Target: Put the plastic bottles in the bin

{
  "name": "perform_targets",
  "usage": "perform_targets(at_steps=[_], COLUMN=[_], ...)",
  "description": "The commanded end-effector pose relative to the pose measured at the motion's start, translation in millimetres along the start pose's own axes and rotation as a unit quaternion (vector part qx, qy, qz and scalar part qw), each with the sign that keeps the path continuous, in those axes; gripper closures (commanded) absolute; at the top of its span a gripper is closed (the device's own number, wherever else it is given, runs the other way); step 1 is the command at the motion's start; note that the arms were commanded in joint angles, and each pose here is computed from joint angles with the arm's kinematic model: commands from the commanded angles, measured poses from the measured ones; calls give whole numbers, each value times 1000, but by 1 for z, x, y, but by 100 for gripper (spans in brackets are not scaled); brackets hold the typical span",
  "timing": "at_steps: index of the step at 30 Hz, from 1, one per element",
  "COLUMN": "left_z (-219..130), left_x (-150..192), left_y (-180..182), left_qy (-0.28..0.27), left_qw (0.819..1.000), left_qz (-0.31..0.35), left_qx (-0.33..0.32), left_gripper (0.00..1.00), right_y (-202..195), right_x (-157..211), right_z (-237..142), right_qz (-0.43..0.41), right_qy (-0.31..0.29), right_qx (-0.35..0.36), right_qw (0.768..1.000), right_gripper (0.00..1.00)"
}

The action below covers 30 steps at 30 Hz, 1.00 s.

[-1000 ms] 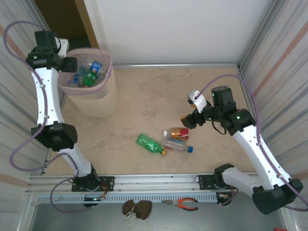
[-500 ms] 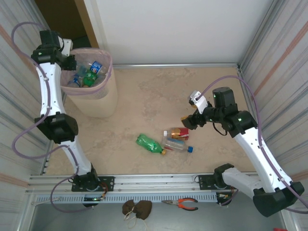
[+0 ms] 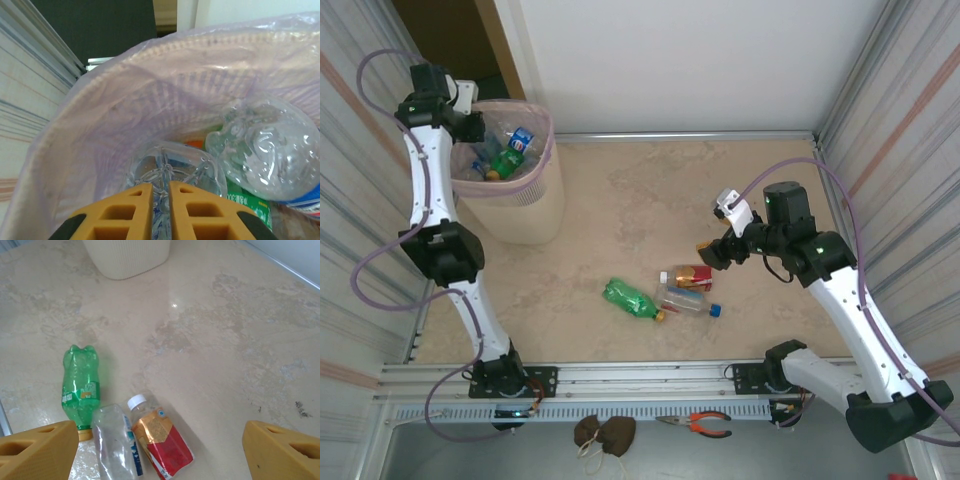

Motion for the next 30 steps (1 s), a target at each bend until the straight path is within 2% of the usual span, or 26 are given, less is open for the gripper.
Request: perform_targets(at_steps=[1,7,11,17,18,24,30], left_z=[37,68,68,30,12,-36,-71], left_x=[17,42,46,18,8,-15,-23], left_y=[-10,-23,-25,-17,-15,-13,-18], left_qy=[29,67,68,20,1,-45,-69], left_qw=[999,996,996,999,999,999,997], left_qz=[-12,-8,-10,-7,-5,-3,-2], left_qx=[33,59,60,38,32,18,20], left_gripper=[85,83,83,79,79,76,74], right_y=[-2,-1,-1,-1,-1,-18,-25], right_x=[2,3,1,-5,-6,-9,-7], right_z=[2,4,3,2,1,14,23], right_qz=[0,6,9,23,27,114,217], right_qy=[1,2,0,-8,-10,-1,12], right_qx=[-1,-5,-6,-5,-3,27,38], right_qw=[1000,1000,1000,1000,1000,993,975], right_gripper=[16,16,16,16,16,17,26])
Point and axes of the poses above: each hand's point on the last joint's axis, 136 mm out from that joint toward the fingers, its own z axis out along the fingers, its own y axis along the line the jaws close on, x = y × z, the point moved 1 cm from there along -z, back along the fingers, and after that the axes turned 9 degrees about z, right-handed, at the moved point
